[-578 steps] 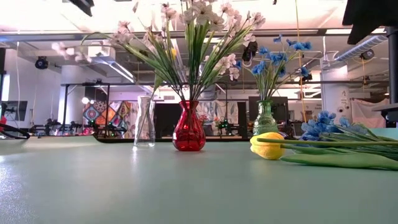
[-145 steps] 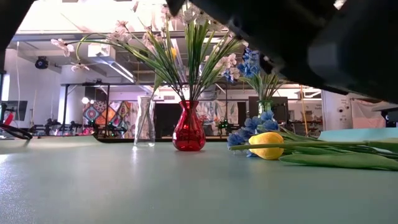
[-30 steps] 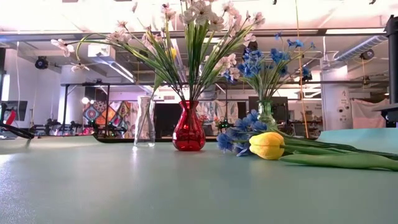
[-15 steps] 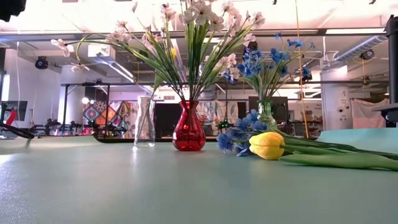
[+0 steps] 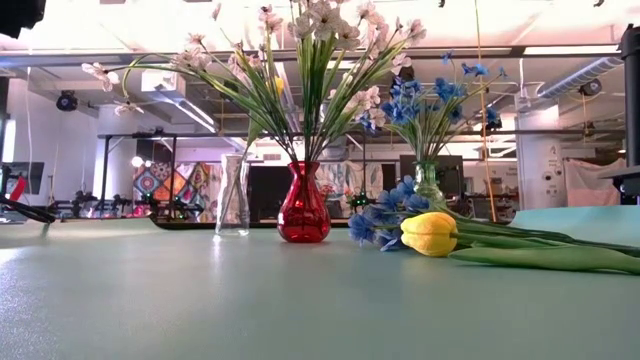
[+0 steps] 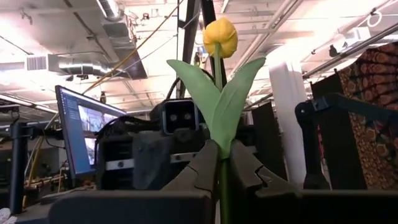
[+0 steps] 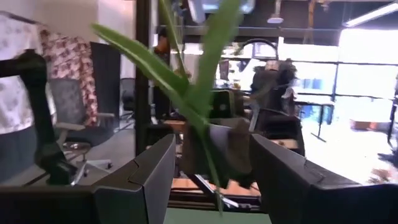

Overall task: Sort flowers into vase by color
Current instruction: Put the yellow tulip into the transparent vase

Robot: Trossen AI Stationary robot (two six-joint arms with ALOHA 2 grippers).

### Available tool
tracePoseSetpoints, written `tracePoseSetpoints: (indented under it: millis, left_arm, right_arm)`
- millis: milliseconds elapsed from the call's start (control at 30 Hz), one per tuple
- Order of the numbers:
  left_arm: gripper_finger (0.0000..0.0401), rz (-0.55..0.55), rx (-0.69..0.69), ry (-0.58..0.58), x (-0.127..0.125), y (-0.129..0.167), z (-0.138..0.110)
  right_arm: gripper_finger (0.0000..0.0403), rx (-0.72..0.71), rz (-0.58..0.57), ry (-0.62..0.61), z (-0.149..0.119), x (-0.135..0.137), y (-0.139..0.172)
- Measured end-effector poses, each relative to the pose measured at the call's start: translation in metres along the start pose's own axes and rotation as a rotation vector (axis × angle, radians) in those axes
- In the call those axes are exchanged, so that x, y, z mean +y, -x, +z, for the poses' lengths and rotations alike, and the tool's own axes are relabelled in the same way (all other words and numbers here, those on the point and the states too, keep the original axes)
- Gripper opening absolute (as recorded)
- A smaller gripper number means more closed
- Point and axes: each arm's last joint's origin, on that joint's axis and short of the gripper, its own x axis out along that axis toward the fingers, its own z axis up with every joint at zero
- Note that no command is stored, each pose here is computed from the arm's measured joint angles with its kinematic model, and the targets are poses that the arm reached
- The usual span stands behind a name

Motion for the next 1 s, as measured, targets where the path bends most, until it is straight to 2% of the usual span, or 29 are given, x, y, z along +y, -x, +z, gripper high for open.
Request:
tracePoseSetpoints:
  millis: [200, 400, 767, 867, 1000]
  left_arm:
    - [0.0000, 0.004, 0.000, -0.011, 0.000, 0.000, 0.000]
    - [0.0000, 0.077, 0.026, -0.016, 0.003, -0.001, -0.001]
    - [0.0000, 0.081, 0.032, -0.021, 0.004, -0.003, -0.001]
    - [0.0000, 0.098, 0.034, -0.024, 0.006, -0.005, -0.001]
    - [0.0000, 0.100, 0.039, -0.028, 0.007, -0.006, -0.002]
  right_arm:
    - [0.0196, 0.001, 0.009, 0.034, 0.005, 0.004, -0.014]
    - [0.0198, 0.023, -0.020, 0.050, 0.003, -0.001, -0.029]
    - [0.0251, 0.033, -0.047, 0.053, 0.001, -0.013, -0.037]
    - [0.0244, 0.047, -0.047, 0.076, -0.003, -0.014, -0.038]
    - [0.0202, 0.033, -0.054, 0.092, 0.000, -0.015, -0.041]
